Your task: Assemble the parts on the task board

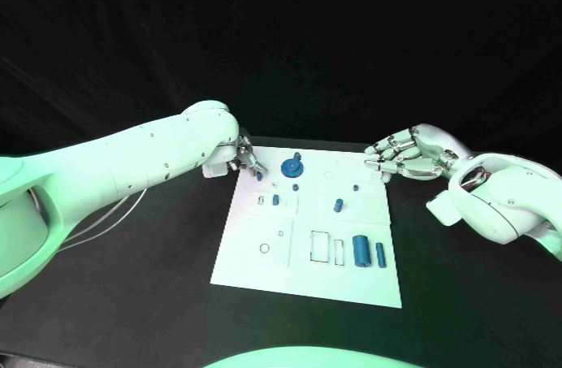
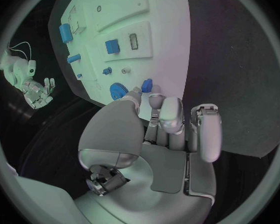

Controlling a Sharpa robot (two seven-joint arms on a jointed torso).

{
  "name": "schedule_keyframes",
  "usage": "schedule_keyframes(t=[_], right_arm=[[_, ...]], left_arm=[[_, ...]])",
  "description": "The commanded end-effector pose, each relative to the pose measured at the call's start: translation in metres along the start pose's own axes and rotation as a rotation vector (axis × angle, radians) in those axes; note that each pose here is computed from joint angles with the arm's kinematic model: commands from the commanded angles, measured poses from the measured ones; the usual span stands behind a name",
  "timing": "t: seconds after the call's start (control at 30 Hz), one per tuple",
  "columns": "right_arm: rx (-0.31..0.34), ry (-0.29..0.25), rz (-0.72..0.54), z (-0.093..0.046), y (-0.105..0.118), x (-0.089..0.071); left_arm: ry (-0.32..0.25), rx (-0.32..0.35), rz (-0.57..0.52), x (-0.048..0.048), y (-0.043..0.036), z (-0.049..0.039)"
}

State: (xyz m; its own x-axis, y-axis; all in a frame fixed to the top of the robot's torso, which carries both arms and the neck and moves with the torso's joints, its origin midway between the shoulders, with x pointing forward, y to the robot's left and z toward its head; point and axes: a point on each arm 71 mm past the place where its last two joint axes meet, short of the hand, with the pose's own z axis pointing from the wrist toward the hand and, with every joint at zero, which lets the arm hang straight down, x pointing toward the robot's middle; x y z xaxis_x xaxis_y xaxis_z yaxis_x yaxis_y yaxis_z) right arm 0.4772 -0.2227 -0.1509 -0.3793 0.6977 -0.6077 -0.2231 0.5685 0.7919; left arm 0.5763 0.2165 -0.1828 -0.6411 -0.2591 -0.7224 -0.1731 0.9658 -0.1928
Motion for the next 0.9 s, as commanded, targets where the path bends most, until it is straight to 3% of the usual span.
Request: schedule_keyframes(t=[0.03,0.6,0.9], right_arm=[[-0.008,0.004,-0.004,0.000,0.001,0.001],[-0.010,0.006,-0.003,0.000,0.001,0.001],[-0.007,0.002,-0.004,0.000,0.000,0.000]], left_arm=[[0.028,0.023,0.002,0.0026,-0.0038,-0.0002],[0.009,0.049,-0.018,0.0013,-0.0043,-0.0009],[-0.004,0.075,-0.100,0.0014,0.0059,-0.0100]])
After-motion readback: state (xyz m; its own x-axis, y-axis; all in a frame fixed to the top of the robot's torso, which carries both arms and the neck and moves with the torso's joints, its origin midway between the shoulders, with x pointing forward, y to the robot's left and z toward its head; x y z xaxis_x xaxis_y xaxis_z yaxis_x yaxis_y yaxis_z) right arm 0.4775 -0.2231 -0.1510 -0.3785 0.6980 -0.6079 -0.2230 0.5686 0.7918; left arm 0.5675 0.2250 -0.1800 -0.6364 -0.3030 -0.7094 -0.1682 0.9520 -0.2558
